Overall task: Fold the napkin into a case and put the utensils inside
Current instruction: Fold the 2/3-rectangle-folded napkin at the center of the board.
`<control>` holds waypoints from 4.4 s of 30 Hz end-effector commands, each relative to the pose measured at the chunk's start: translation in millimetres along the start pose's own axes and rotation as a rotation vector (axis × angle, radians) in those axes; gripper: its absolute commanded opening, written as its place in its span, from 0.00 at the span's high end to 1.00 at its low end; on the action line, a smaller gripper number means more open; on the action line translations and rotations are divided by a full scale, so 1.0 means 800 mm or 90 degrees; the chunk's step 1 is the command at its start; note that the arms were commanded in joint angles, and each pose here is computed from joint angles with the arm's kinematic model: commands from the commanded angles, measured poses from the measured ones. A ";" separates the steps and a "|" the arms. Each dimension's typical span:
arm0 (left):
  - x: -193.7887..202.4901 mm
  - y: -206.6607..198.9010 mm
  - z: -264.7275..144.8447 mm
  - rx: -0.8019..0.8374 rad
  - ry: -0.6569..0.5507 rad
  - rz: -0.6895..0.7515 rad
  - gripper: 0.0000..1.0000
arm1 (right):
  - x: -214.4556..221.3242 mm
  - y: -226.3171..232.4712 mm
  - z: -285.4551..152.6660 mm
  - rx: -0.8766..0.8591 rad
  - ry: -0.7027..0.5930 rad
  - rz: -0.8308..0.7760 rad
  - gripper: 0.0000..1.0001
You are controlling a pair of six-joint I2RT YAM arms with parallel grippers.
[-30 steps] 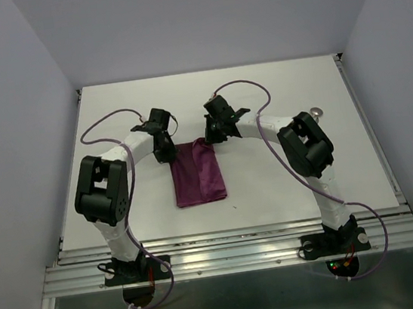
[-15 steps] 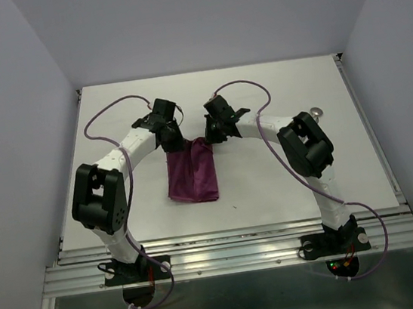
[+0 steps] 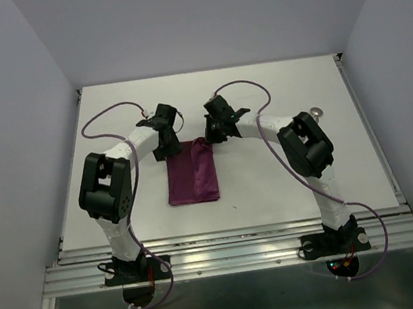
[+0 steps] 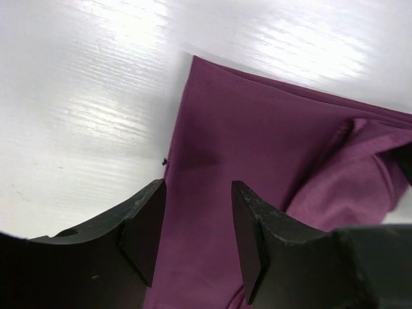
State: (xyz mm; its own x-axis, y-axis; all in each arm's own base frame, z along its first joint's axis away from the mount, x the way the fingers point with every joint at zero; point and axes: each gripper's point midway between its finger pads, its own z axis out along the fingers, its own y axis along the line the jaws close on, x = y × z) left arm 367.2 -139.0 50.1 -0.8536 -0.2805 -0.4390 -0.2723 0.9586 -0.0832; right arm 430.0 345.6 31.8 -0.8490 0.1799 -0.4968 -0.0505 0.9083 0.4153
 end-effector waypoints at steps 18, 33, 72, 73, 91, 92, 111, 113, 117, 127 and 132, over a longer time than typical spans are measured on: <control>0.049 0.021 0.074 -0.053 0.066 0.023 0.71 | 0.027 -0.013 0.011 0.022 0.046 -0.006 0.99; -0.012 0.012 0.001 -0.023 -0.031 0.007 1.00 | 0.033 -0.021 0.010 0.033 0.051 -0.002 0.99; 0.030 -0.127 -0.003 0.161 0.033 0.101 1.00 | 0.038 -0.019 0.012 0.026 0.057 0.017 0.99; 0.035 -0.132 -0.003 0.176 0.046 0.100 1.00 | 0.039 -0.019 0.012 0.026 0.058 0.018 0.99; 0.072 -0.117 0.032 0.172 0.087 0.097 1.00 | -0.014 0.014 -0.053 -0.071 -0.024 0.092 0.87; 0.073 -0.118 0.032 0.177 0.089 0.101 1.00 | -0.022 0.021 -0.067 -0.084 -0.039 0.092 0.84; 0.063 -0.137 0.018 0.278 0.081 0.189 1.00 | 0.013 -0.002 -0.082 -0.206 0.005 0.160 0.28; 0.057 -0.140 0.017 0.279 0.081 0.194 1.00 | 0.015 0.000 -0.083 -0.217 0.006 0.149 0.28; 0.054 -0.142 0.019 0.280 0.082 0.203 1.00 | 0.021 -0.004 -0.080 -0.211 0.013 0.158 0.26; 0.062 -0.140 0.026 0.282 0.098 0.202 1.00 | -0.006 0.000 -0.055 -0.182 -0.006 0.195 0.24; 0.061 -0.141 0.025 0.283 0.099 0.202 1.00 | -0.003 0.000 -0.038 -0.175 0.012 0.181 0.24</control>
State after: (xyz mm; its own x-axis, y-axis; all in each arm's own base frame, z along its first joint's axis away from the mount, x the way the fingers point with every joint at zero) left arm 370.9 -260.9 28.4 -0.9149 0.0247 -0.4030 0.1854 0.9123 -0.3650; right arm 400.0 328.6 53.0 -0.8698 0.3957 -0.2949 0.0681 0.6881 0.7224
